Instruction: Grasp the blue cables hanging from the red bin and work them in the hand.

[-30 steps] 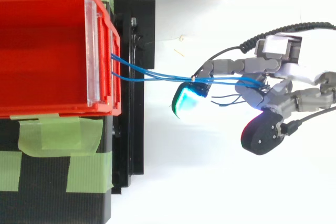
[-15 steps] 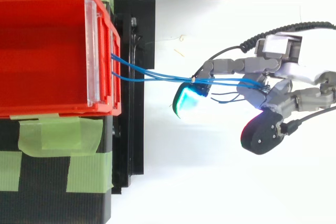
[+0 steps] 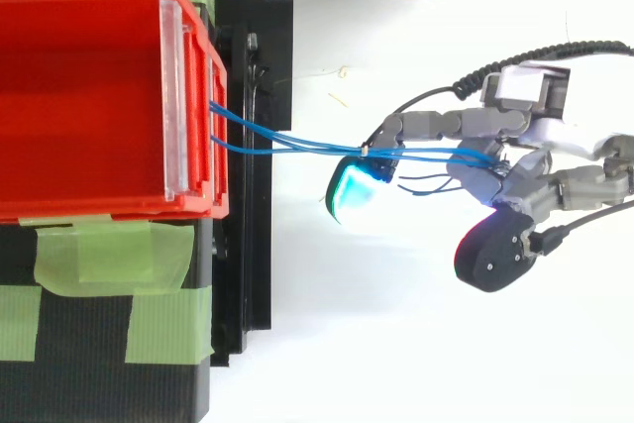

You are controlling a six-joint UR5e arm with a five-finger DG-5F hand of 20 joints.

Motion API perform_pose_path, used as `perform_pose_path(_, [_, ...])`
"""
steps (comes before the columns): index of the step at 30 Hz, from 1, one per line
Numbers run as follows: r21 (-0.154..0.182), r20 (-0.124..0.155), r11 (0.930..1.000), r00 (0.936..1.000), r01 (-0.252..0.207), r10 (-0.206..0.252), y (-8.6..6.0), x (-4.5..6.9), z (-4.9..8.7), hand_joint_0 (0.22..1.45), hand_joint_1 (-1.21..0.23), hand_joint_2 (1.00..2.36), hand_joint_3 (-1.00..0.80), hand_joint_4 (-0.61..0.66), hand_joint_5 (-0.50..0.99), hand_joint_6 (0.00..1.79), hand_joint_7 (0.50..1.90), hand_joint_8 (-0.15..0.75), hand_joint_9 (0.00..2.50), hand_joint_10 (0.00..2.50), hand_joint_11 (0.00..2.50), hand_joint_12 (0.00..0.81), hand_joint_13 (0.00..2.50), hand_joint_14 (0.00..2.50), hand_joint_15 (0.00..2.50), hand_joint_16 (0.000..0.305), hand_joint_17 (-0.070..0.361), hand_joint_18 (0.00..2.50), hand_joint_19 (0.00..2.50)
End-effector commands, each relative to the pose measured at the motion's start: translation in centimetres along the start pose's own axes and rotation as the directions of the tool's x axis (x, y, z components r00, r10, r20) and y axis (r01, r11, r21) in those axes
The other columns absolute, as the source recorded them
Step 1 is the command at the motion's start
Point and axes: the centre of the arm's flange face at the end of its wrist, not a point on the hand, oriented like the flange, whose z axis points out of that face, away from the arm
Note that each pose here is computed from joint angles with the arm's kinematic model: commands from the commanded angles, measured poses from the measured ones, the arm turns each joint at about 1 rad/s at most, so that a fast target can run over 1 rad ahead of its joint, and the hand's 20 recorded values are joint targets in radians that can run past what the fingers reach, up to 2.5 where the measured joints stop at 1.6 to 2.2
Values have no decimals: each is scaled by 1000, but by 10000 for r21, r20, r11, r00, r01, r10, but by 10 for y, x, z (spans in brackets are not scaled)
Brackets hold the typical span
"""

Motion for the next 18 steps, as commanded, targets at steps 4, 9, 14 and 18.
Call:
perform_pose_path(4, [-5,0,10000,10000,-2,2,0,0,0,739,-567,1000,-1000,339,181,8,1156,488,1069,2500,2500,726,1765,2500,1924,223,167,2230,560])
perform_pose_path(9, [-5,0,10000,10000,-2,2,0,0,0,741,-567,1000,-1000,337,180,8,1154,488,1067,2500,2500,732,1766,2500,1915,226,169,2230,551])
perform_pose_path(14, [-5,0,10000,10000,-2,2,0,0,0,742,-568,1000,-1000,337,180,7,1149,495,1069,2500,2500,734,1764,2500,1898,226,169,2222,570])
perform_pose_path(18, [-5,0,10000,10000,-2,2,0,0,0,743,-568,1000,-1000,337,179,8,1149,486,1064,2500,2500,726,1758,2500,1908,225,169,2220,571])
